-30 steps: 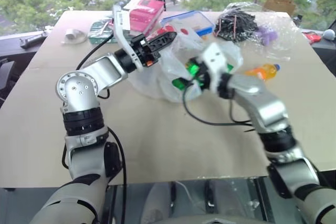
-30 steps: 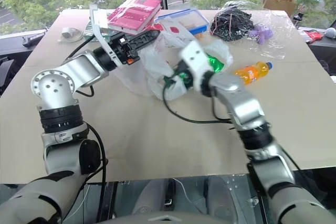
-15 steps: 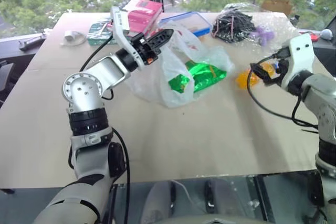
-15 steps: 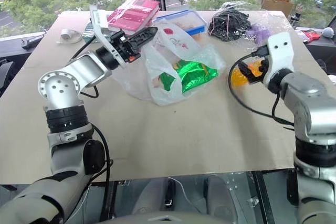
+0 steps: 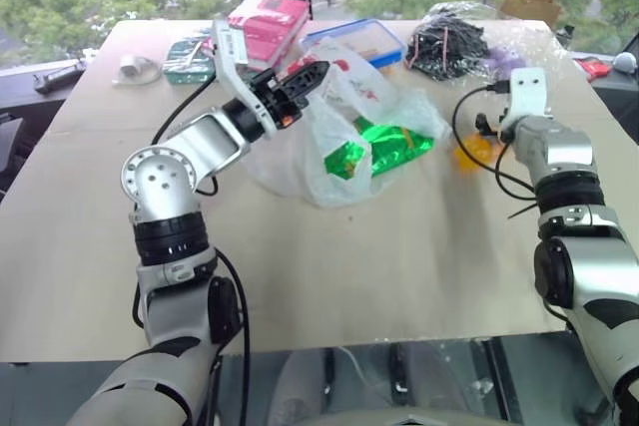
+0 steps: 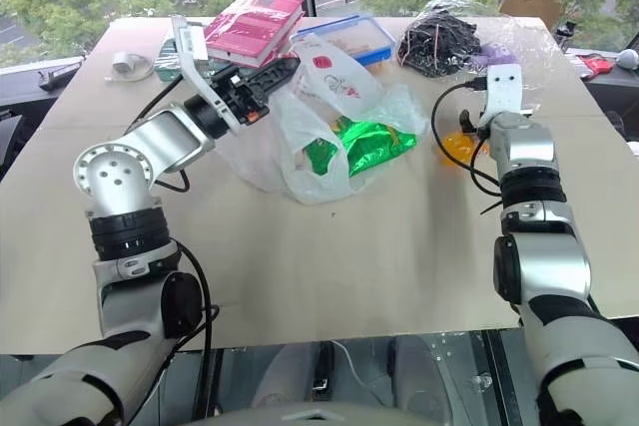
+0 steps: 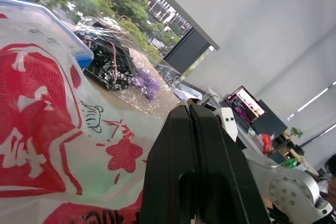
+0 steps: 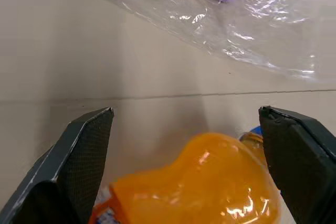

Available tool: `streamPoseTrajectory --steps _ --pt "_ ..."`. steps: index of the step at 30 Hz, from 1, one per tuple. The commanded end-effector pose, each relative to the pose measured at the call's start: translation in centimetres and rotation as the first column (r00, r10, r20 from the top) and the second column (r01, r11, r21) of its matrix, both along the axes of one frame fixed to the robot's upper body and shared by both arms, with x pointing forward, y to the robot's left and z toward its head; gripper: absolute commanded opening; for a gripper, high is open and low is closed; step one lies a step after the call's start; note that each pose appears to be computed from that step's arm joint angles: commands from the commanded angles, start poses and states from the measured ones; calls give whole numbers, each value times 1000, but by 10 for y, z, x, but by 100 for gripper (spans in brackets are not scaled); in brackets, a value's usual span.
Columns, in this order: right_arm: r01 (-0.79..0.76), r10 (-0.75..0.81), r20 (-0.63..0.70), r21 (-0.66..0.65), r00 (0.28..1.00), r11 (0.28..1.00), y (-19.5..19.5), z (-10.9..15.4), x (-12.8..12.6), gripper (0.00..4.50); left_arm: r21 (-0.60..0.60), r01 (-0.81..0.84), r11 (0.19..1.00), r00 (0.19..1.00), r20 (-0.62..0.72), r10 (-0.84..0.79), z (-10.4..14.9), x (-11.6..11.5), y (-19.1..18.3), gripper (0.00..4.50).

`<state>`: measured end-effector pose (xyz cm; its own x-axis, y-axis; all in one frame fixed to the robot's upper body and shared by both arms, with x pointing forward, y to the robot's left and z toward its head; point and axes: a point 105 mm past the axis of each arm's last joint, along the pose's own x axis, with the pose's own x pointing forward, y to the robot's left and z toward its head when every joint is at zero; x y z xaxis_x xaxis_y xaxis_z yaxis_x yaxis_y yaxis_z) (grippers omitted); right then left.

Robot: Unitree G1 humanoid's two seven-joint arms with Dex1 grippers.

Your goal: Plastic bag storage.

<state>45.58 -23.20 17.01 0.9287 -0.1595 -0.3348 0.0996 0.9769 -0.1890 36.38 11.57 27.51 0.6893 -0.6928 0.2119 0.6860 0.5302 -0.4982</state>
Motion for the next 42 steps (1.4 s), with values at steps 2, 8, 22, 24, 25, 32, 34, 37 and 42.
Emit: streamPoseTrajectory --steps 2,8,22,24,25,32,34,37,42 --pt "53 -53 -76 7 996 999 -13 -6 -25 447 -11 6 1000 999 53 -5 12 -7 2 0" --pt "185 -172 -130 94 977 978 -21 -2 -50 447 -8 27 1000 999 47 -27 10 -7 -3 0" --pt "287 -250 -241 134 938 948 -30 -41 -88 447 -8 39 999 998 46 -39 10 -6 -5 0" --pt "252 -216 -229 142 949 957 -29 -45 -90 374 -8 39 999 998 48 -39 10 -6 -4 0" --pt "210 -180 -210 130 961 969 -27 -44 -91 332 -7 39 999 998 49 -39 11 -7 -4 0" --pt "8 -6 -40 69 999 998 -14 -12 -99 286 -7 36 999 998 57 -36 14 -5 -2 0" --pt "-182 178 53 92 983 979 13 9 -109 286 -9 38 999 997 60 -38 15 -5 -2 0" --pt "-494 465 186 173 866 852 64 40 -136 286 -12 42 999 997 60 -42 17 -5 -1 0" --pt "-516 507 114 63 854 855 75 38 -145 286 3 52 999 997 63 -52 17 -5 -2 0"
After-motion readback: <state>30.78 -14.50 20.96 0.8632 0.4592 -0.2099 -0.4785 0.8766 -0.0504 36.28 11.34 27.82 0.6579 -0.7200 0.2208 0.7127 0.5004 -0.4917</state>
